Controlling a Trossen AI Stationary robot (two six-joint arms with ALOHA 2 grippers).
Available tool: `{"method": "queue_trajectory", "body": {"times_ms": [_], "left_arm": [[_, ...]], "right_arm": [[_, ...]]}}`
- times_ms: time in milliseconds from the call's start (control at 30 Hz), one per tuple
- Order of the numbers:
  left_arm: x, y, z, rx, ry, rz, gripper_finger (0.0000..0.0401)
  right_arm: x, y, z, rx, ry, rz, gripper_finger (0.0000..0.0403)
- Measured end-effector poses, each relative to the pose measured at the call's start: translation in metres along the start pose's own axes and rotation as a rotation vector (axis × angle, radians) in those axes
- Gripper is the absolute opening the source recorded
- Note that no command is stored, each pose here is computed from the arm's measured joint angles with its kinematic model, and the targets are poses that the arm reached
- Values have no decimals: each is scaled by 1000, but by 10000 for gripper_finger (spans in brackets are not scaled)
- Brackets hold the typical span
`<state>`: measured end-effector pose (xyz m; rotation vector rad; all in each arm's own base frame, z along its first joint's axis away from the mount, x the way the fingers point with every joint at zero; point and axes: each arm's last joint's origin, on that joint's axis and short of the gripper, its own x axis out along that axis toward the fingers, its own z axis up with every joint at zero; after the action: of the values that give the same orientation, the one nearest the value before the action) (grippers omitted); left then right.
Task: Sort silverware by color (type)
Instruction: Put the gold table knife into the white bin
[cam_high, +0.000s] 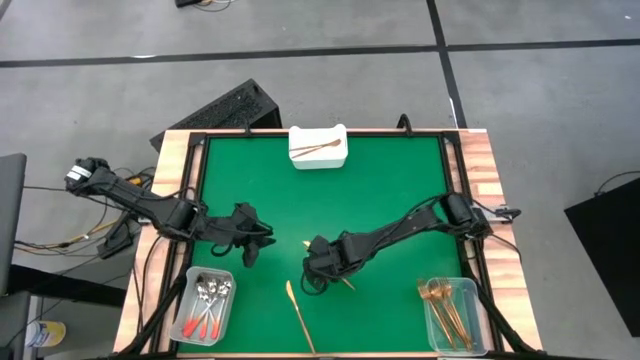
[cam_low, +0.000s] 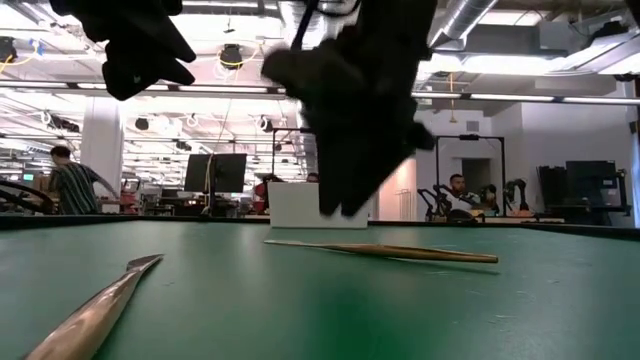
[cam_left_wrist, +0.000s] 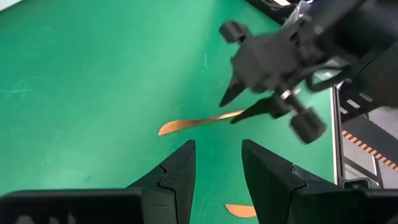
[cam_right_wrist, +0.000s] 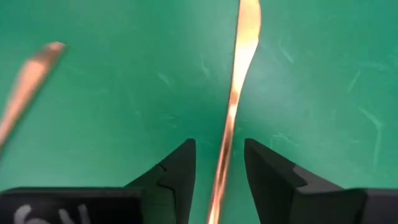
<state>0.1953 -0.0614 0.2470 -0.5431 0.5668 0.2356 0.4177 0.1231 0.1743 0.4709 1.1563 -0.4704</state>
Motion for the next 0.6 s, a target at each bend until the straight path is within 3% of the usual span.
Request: {"method": "queue_trajectory", "body": {"times_ms": [200,433,600], "left_arm": [[0,0,1,-15,-10,7,116],[0,-3,3,-44,-31,-20,116],[0,-3,2,-44,-30,-18,116]], "right_arm": [[30,-2,-5,-15,96,-17,130],[44,-6,-8,-18,187,-27,16],[33,-12,0,26,188,-10,7]]}}
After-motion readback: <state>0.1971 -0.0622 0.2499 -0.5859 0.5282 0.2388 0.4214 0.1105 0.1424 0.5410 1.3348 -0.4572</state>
